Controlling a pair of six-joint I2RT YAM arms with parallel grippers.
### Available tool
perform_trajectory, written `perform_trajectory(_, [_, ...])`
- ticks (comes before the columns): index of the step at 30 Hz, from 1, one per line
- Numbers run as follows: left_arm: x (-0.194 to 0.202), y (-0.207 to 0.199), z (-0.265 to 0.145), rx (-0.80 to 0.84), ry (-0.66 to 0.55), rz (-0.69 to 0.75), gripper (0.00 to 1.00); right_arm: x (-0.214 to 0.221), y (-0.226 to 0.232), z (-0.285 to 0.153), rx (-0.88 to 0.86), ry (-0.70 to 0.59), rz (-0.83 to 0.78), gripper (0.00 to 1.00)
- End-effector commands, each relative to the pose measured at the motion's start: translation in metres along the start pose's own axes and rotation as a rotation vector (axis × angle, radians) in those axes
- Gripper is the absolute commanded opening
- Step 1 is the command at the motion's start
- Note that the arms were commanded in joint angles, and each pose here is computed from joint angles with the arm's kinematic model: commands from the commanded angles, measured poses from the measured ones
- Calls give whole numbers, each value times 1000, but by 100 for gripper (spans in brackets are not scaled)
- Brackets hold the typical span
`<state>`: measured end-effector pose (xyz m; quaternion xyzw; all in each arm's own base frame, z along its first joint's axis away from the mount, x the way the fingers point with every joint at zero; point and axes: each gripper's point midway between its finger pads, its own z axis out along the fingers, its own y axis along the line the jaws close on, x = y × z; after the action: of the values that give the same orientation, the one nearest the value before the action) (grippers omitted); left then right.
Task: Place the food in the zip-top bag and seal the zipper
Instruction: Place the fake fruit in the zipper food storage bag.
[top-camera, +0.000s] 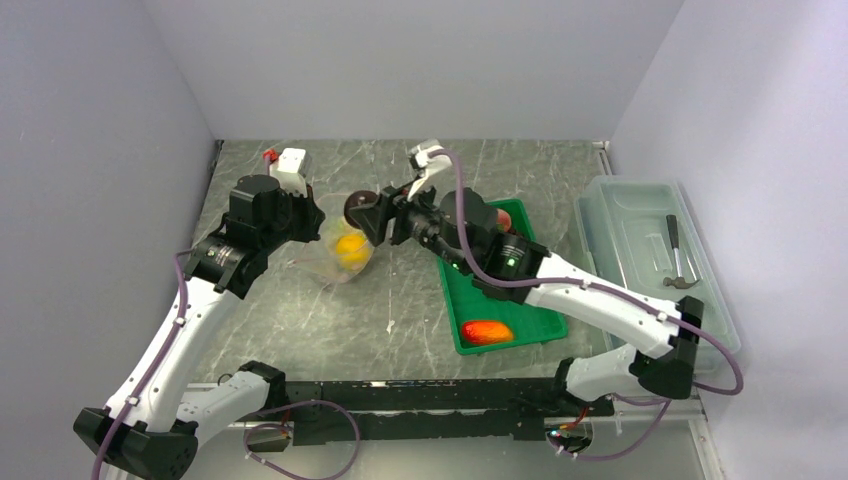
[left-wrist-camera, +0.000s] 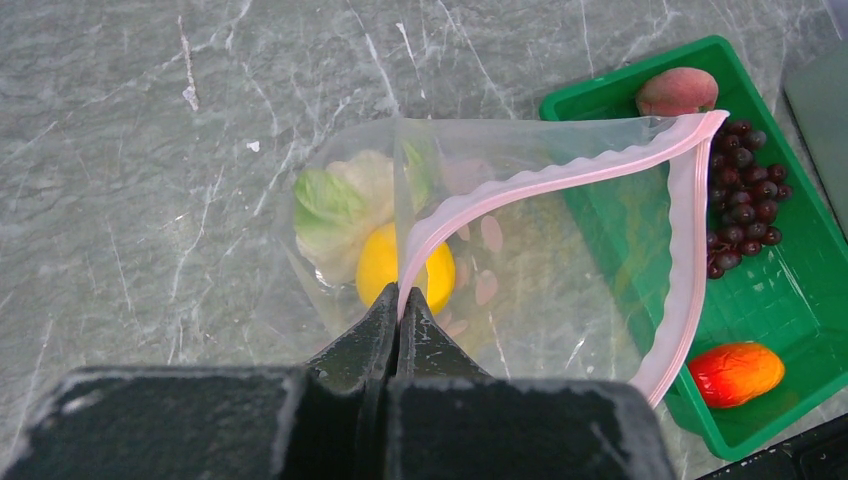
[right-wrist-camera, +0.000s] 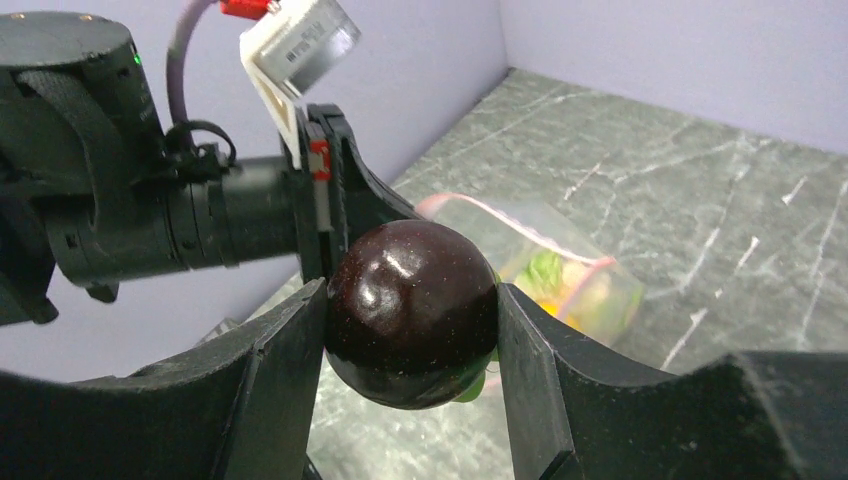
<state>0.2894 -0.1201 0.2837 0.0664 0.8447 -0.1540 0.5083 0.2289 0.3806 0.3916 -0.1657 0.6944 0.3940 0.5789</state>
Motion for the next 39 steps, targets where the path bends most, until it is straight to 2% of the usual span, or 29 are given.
perform_trajectory(1, [-10,-7,-2,35,-44,-10,0,-26,21,19,-48,-76,-40,21])
perform_trajectory(9, [-11,-8,-4,39,-49,-8,0,-4,15,52,17,-34,-85,23])
perform_trajectory(22, [-11,-8,-4,39,-48,-8,0,58,-36,88,271,112,-212,24])
perform_trajectory(33, [-11,-9,-3,44,-46,-6,0,78,-76,100,475,149,-297,35])
perform_trajectory(39, [-10,-10,-3,47,-43,-6,0,74,-88,100,518,128,-274,46])
